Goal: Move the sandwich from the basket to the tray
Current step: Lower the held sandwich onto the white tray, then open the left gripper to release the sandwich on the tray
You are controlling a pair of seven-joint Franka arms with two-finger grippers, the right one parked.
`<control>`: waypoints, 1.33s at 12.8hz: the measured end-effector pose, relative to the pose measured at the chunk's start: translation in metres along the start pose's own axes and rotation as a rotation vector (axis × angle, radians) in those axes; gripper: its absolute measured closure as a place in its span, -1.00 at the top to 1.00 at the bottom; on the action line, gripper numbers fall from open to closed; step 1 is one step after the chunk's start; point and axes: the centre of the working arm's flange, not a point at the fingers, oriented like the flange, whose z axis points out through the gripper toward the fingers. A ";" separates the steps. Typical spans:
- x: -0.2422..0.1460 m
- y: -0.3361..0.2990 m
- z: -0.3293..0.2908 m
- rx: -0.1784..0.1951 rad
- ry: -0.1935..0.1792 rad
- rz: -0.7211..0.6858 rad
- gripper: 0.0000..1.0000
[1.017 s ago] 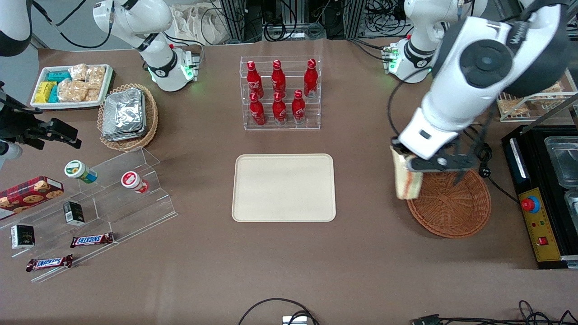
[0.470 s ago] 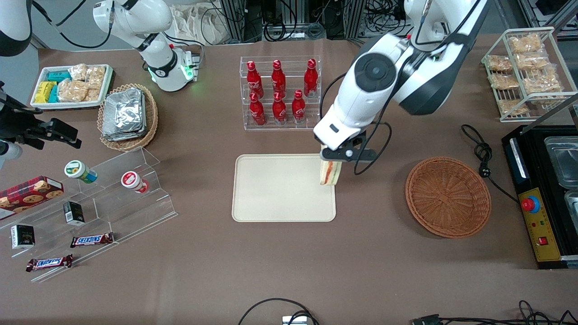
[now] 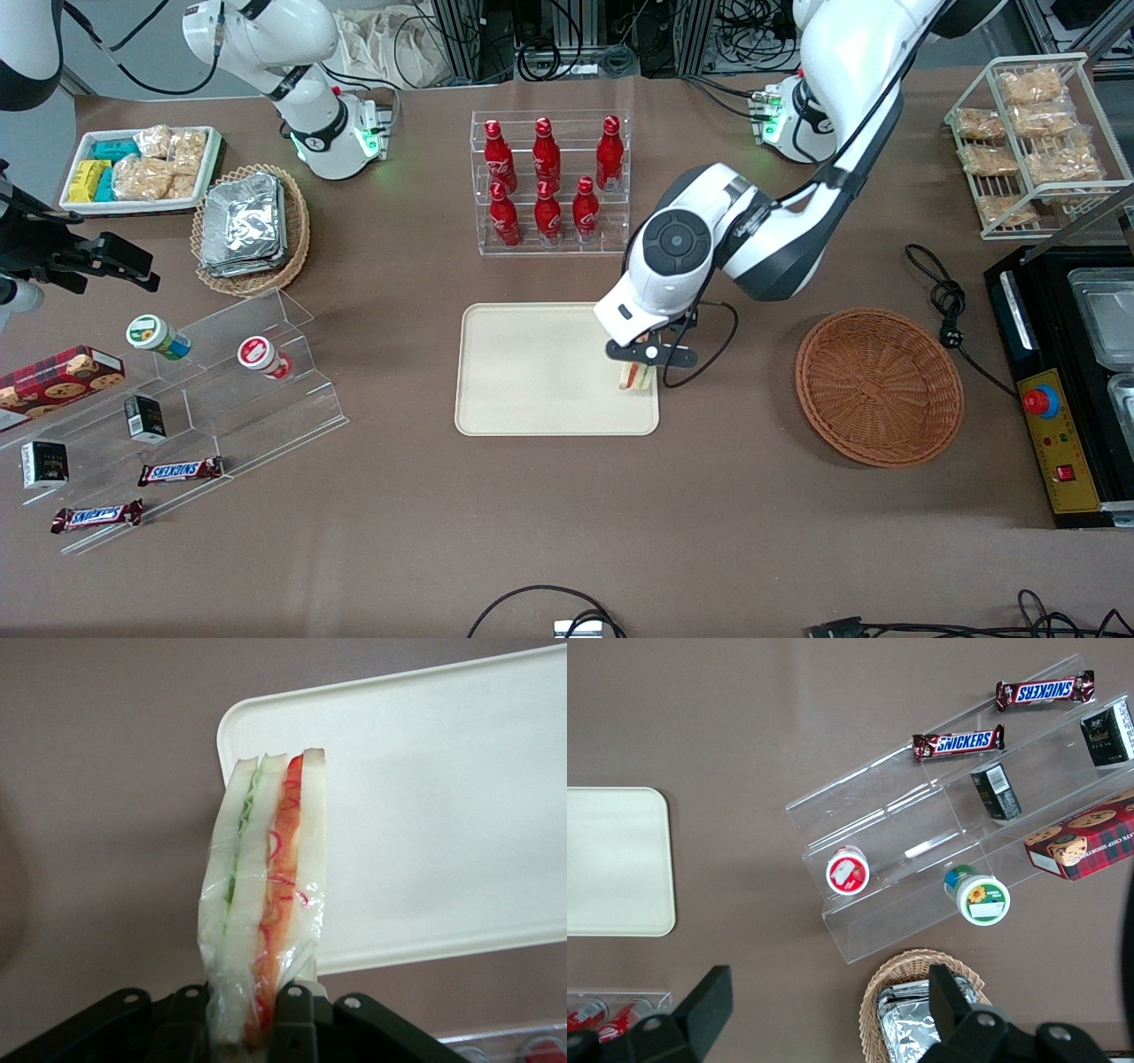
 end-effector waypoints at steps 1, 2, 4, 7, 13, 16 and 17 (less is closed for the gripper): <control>0.005 0.004 0.018 0.011 0.018 0.001 -0.61; 0.009 0.009 0.037 0.019 0.033 0.003 -0.61; 0.010 0.021 0.068 0.022 0.039 0.006 -0.61; 0.010 0.023 0.088 0.045 0.029 0.003 -0.61; 0.011 0.022 0.095 0.063 0.033 -0.053 -0.61; 0.013 0.022 0.101 0.056 0.034 -0.086 -0.61; 0.015 0.021 0.102 0.051 0.040 -0.092 -0.61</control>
